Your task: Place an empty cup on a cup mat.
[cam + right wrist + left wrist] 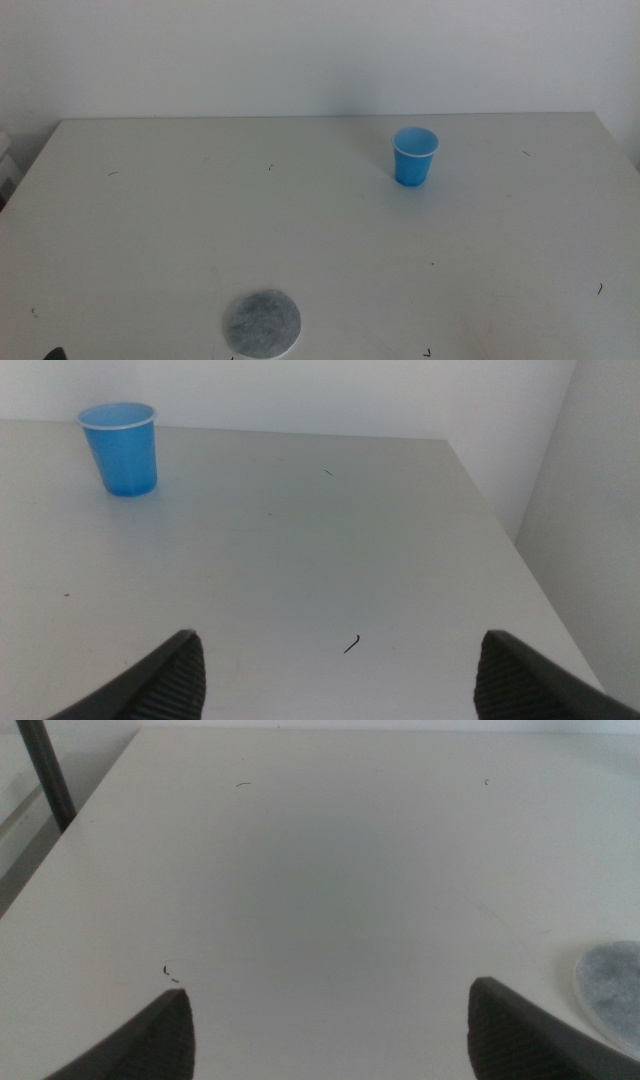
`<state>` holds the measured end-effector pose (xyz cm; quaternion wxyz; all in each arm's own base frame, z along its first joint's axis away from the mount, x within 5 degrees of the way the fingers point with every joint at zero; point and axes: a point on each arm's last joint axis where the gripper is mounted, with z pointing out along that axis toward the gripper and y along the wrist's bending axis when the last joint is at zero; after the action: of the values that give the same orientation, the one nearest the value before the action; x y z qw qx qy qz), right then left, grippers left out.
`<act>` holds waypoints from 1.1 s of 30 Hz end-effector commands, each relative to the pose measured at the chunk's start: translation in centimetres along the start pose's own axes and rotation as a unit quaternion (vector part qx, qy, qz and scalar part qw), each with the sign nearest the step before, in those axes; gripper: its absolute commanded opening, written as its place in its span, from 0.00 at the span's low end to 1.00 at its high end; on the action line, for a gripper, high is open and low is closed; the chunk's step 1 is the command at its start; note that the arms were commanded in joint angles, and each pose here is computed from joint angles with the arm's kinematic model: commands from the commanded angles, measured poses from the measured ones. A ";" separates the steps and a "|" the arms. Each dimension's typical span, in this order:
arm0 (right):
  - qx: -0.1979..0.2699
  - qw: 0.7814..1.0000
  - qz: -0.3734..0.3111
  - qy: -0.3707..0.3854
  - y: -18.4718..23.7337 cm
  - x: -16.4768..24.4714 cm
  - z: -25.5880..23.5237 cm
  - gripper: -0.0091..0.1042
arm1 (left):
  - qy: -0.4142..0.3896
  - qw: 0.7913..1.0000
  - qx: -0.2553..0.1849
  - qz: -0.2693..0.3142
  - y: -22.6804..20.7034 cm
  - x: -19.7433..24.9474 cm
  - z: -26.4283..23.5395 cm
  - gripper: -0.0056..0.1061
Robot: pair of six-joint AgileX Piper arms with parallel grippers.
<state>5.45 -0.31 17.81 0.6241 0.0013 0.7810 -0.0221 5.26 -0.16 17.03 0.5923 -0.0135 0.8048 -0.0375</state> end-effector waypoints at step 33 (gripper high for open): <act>-0.006 0.999 0.032 0.004 -0.2 -9.8 -0.1 0.91 | -0.042 0.999 0.005 -0.006 -0.1 -0.8 -0.2 0.99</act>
<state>6.86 -0.19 25.06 0.5901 0.0271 0.8069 0.0064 5.26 -0.16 17.03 0.5923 -0.0135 0.8048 -0.0375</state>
